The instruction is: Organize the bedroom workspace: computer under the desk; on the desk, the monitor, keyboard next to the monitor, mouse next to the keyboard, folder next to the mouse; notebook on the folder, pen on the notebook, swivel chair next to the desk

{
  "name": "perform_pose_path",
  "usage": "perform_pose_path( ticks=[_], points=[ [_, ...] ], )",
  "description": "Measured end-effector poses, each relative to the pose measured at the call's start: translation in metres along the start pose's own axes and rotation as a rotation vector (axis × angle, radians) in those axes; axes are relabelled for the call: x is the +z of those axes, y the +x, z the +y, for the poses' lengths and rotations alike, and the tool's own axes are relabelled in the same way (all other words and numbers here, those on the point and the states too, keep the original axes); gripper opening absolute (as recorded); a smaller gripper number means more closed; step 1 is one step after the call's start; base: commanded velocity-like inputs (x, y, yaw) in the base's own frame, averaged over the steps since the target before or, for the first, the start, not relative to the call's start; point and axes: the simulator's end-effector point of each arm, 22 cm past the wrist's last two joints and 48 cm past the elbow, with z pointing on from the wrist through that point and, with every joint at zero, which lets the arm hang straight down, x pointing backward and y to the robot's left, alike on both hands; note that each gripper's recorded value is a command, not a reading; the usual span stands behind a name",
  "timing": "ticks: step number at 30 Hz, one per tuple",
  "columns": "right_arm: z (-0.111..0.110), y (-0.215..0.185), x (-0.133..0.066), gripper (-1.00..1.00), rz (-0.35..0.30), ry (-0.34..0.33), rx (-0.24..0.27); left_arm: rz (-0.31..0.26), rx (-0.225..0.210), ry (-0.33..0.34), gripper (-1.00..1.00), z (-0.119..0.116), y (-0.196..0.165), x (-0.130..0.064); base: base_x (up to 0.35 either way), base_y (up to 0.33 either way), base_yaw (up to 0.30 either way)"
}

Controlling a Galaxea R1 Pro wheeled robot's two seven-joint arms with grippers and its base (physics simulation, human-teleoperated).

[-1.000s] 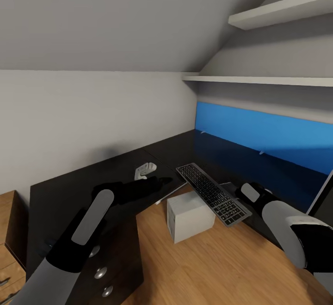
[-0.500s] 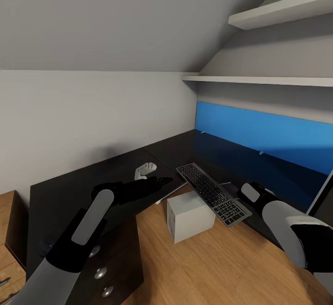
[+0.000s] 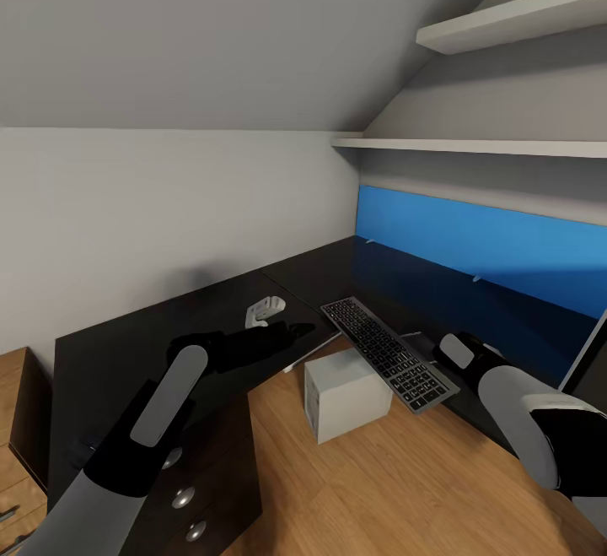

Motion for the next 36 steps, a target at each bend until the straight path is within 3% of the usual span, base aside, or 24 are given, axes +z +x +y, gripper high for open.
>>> perform_pose_path(
  ticks=[22, 31, 36],
  points=[
    [-0.025, 0.001, 0.000, 1.00, 0.003, 0.103, -0.006, -0.001, 0.001, 0.002, 1.00, -0.001, 0.000, 0.000, 0.032, 0.000, 0.000],
    [-0.027, 0.002, 0.000, 1.00, 0.006, 0.115, -0.009, -0.001, -0.002, 0.006, 1.00, -0.001, -0.001, -0.001, 0.033, 0.000, 0.000],
    [-0.029, 0.002, 0.000, 1.00, 0.010, 0.119, -0.012, -0.039, -0.036, -0.001, 1.00, 0.008, -0.017, -0.008, 0.002, 0.000, 0.000]
  ],
)
